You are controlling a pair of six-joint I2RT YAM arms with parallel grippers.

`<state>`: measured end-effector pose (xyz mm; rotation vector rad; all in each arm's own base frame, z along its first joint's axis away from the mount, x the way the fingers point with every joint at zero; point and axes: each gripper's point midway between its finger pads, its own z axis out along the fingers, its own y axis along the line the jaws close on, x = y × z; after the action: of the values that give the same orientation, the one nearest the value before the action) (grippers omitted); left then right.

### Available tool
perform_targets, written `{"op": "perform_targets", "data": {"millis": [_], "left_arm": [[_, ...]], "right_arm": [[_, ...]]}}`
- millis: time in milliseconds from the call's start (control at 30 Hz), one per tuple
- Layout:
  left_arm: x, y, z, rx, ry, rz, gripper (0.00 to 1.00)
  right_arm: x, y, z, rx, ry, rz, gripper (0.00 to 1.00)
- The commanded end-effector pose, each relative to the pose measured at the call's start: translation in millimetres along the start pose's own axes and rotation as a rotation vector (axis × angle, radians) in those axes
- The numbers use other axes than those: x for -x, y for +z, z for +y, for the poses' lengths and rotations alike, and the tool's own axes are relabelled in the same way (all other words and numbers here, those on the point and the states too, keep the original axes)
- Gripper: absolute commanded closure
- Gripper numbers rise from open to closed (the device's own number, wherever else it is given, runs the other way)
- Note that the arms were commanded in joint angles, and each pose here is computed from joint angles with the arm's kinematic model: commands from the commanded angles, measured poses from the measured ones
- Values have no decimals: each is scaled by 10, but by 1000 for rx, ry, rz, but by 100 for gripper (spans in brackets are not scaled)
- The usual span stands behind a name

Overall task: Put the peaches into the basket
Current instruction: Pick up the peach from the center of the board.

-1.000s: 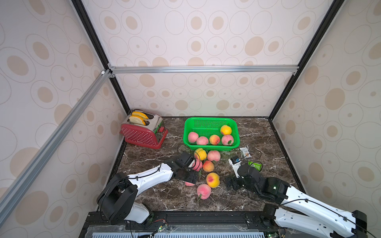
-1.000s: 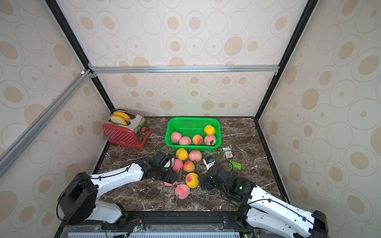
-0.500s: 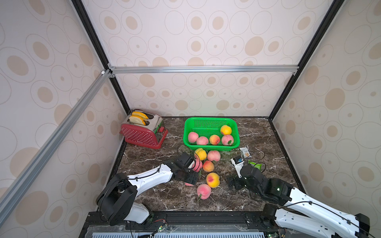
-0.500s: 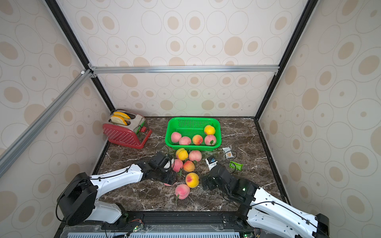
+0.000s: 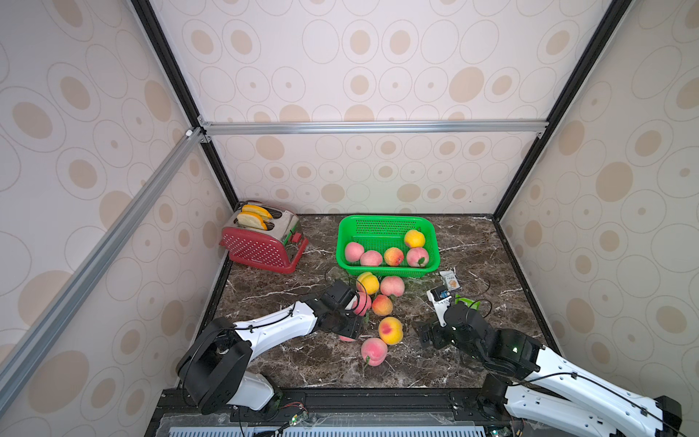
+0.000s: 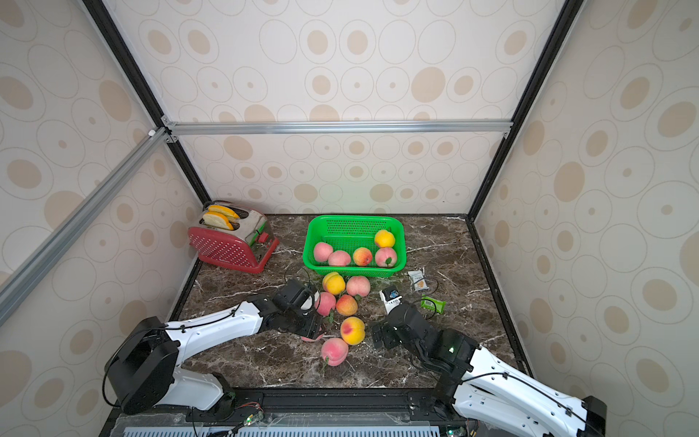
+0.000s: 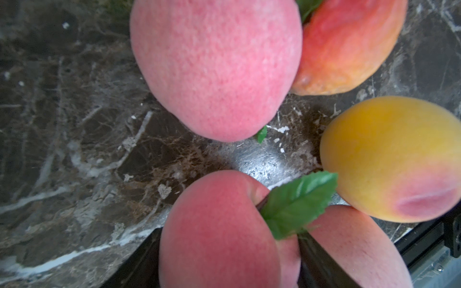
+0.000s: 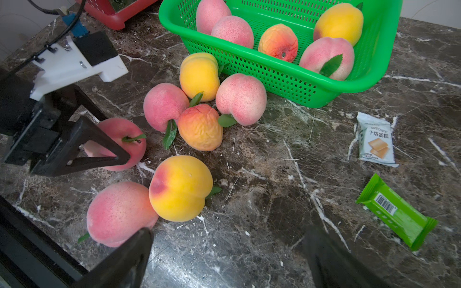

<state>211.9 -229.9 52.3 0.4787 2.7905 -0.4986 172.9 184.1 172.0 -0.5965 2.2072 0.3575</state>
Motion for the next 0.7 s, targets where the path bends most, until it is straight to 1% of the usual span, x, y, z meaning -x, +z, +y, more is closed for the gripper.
{"op": "perform_targets", "data": {"millis": [0,233,433,467,600,667], "left_arm": [[26,-94,-45,-8,6,-19,32],[156,-397,-82,10,37,-70,32],[430,-708,-198,20,86,-135,32],[455,-757,-201,31,96,-130,32],[770,-912,-270,74,150,-173,29],[1014,-1004,-306,103,176,-206,28]], "right_arm": [[-10,-15,-21,-15,-10,6,0],[-49,24,1,-5,-4,12,1],[-17,-1,-5,-5,-5,0,1],[-24,-2,-5,-5,-7,3,1],[-55,11,6,4,0,9,0],[-78,23,11,7,2,14,1]]}}
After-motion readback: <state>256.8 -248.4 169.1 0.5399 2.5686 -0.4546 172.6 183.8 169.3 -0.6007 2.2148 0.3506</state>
